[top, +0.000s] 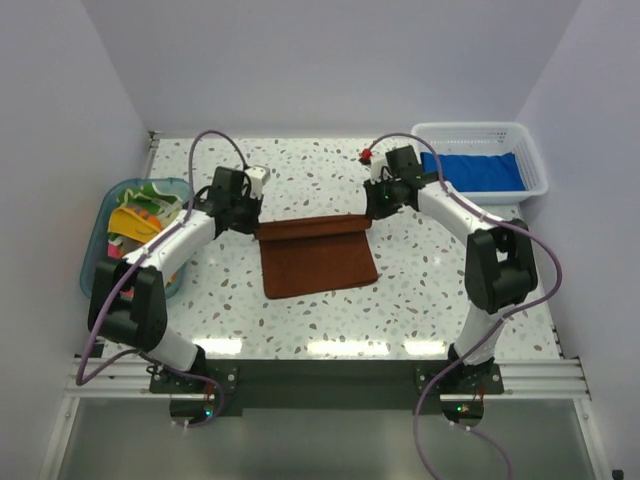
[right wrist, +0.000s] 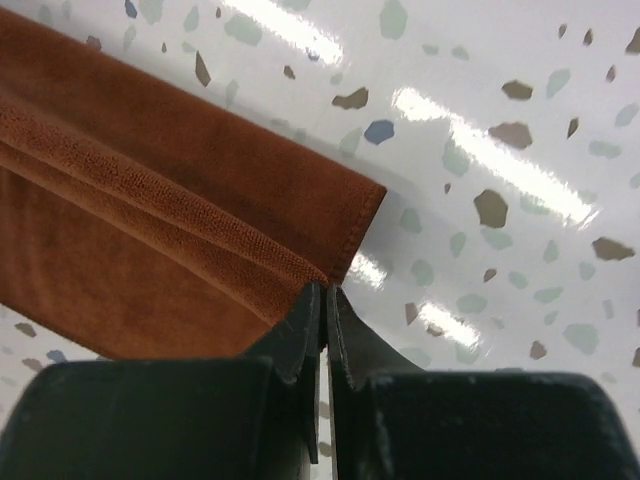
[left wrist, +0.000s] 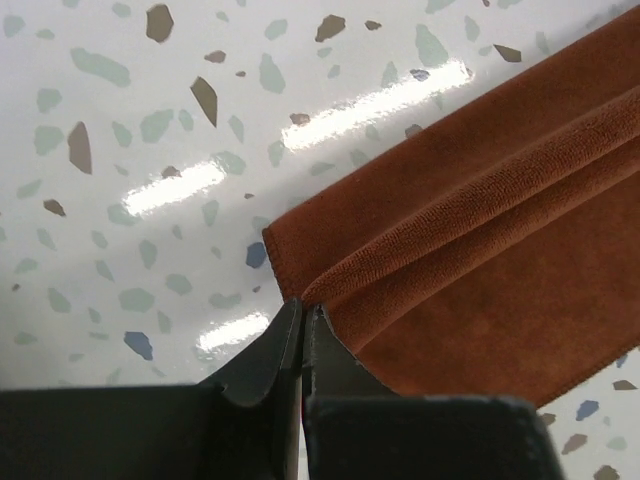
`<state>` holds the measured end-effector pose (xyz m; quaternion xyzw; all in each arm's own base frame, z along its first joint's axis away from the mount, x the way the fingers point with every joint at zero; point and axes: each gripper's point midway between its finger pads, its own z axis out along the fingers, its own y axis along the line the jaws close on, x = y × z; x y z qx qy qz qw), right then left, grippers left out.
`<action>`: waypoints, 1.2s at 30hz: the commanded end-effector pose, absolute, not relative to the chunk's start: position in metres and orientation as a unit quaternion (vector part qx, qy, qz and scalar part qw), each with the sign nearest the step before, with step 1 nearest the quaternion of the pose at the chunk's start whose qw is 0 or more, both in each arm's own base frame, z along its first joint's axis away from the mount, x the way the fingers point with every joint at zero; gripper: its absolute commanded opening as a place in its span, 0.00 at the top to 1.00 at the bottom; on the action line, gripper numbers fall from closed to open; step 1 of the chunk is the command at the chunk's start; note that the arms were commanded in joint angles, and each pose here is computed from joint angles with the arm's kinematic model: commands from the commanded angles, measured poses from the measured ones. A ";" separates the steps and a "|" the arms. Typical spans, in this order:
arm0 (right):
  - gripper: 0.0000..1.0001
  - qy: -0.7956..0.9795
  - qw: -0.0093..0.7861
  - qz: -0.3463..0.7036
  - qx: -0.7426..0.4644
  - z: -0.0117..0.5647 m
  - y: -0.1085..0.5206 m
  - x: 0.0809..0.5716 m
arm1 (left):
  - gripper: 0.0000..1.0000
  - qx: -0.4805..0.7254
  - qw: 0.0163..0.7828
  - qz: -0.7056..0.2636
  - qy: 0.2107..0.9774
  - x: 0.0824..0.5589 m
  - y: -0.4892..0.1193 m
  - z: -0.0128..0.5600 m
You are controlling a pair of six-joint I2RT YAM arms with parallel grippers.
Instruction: Fold and stack the towels
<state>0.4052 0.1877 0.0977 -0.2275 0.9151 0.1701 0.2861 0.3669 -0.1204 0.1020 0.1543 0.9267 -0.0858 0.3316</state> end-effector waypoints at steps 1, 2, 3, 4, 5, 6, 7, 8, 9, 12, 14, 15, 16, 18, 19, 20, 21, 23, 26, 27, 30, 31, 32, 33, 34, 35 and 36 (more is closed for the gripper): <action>1.00 0.930 0.277 0.171 -0.172 0.111 0.175 0.387 | 1.00 0.111 0.296 -0.106 0.943 0.335 -0.119 0.094; 1.00 0.931 0.272 0.173 -0.169 0.108 0.175 0.383 | 1.00 0.109 0.289 -0.118 0.944 0.329 -0.123 0.092; 1.00 0.936 0.261 0.171 -0.165 0.100 0.172 0.376 | 1.00 0.100 0.283 -0.129 0.945 0.323 -0.126 0.090; 1.00 0.937 0.259 0.171 -0.160 0.099 0.171 0.373 | 1.00 0.101 0.274 -0.137 0.947 0.312 -0.129 0.084; 1.00 0.938 0.257 0.171 -0.158 0.097 0.171 0.370 | 1.00 0.097 0.268 -0.143 0.948 0.307 -0.131 0.081; 1.00 0.940 0.249 0.171 -0.157 0.092 0.170 0.365 | 1.00 0.086 0.262 -0.147 0.950 0.302 -0.131 0.078; 1.00 0.940 0.247 0.176 -0.154 0.092 0.170 0.362 | 1.00 0.083 0.256 -0.149 0.952 0.295 -0.131 0.075; 1.00 0.940 0.247 0.179 -0.153 0.092 0.171 0.361 | 1.00 0.081 0.252 -0.150 0.953 0.292 -0.131 0.073; 1.00 0.941 0.244 0.181 -0.151 0.089 0.170 0.357 | 1.00 0.072 0.250 -0.151 0.954 0.290 -0.132 0.072; 1.00 0.942 0.239 0.183 -0.147 0.086 0.170 0.352 | 1.00 0.072 0.240 -0.160 0.955 0.281 -0.136 0.068; 1.00 0.942 0.237 0.187 -0.146 0.087 0.172 0.350 | 1.00 0.074 0.239 -0.159 0.955 0.278 -0.138 0.066; 1.00 0.942 0.238 0.188 -0.145 0.089 0.171 0.350 | 1.00 0.075 0.238 -0.157 0.956 0.277 -0.138 0.066; 1.00 0.941 0.239 0.190 -0.144 0.090 0.173 0.349 | 1.00 0.074 0.240 -0.155 0.956 0.279 -0.137 0.067; 1.00 0.940 0.240 0.195 -0.146 0.094 0.175 0.349 | 1.00 0.072 0.239 -0.146 0.957 0.280 -0.135 0.068; 1.00 0.940 0.239 0.196 -0.145 0.094 0.176 0.348 | 1.00 0.071 0.240 -0.146 0.957 0.282 -0.135 0.072; 1.00 0.940 0.237 0.197 -0.146 0.095 0.177 0.346 | 1.00 0.072 0.238 -0.143 0.958 0.281 -0.134 0.073; 1.00 0.939 0.237 0.199 -0.147 0.096 0.177 0.346 | 1.00 0.070 0.238 -0.143 0.958 0.281 -0.135 0.075; 1.00 0.940 0.232 0.200 -0.148 0.095 0.179 0.341 | 1.00 0.064 0.239 -0.142 0.959 0.280 -0.134 0.080; 1.00 0.941 0.230 0.201 -0.146 0.094 0.178 0.334 | 1.00 0.060 0.238 -0.139 0.959 0.276 -0.131 0.082; 1.00 0.941 0.228 0.202 -0.147 0.094 0.179 0.331 | 1.00 0.058 0.240 -0.139 0.959 0.274 -0.131 0.083; 1.00 0.943 0.221 0.201 -0.148 0.087 0.181 0.323 | 1.00 0.056 0.237 -0.139 0.960 0.270 -0.130 0.080; 1.00 0.944 0.218 0.200 -0.148 0.084 0.180 0.322 | 1.00 0.056 0.231 -0.139 0.961 0.267 -0.130 0.075; 1.00 0.946 0.213 0.196 -0.146 0.078 0.179 0.319 | 1.00 0.056 0.228 -0.144 0.961 0.265 -0.132 0.072; 1.00 0.947 0.210 0.193 -0.145 0.074 0.178 0.318 | 1.00 0.055 0.222 -0.144 0.963 0.263 -0.133 0.068; 1.00 0.949 0.204 0.190 -0.144 0.068 0.177 0.317 | 1.00 0.057 0.212 -0.146 0.965 0.257 -0.135 0.062; 1.00 0.951 0.203 0.186 -0.141 0.064 0.176 0.316 | 1.00 0.056 0.212 -0.150 0.964 0.257 -0.138 0.059; 1.00 0.952 0.200 0.184 -0.139 0.061 0.175 0.315 | 1.00 0.055 0.202 -0.148 0.966 0.252 -0.138 0.052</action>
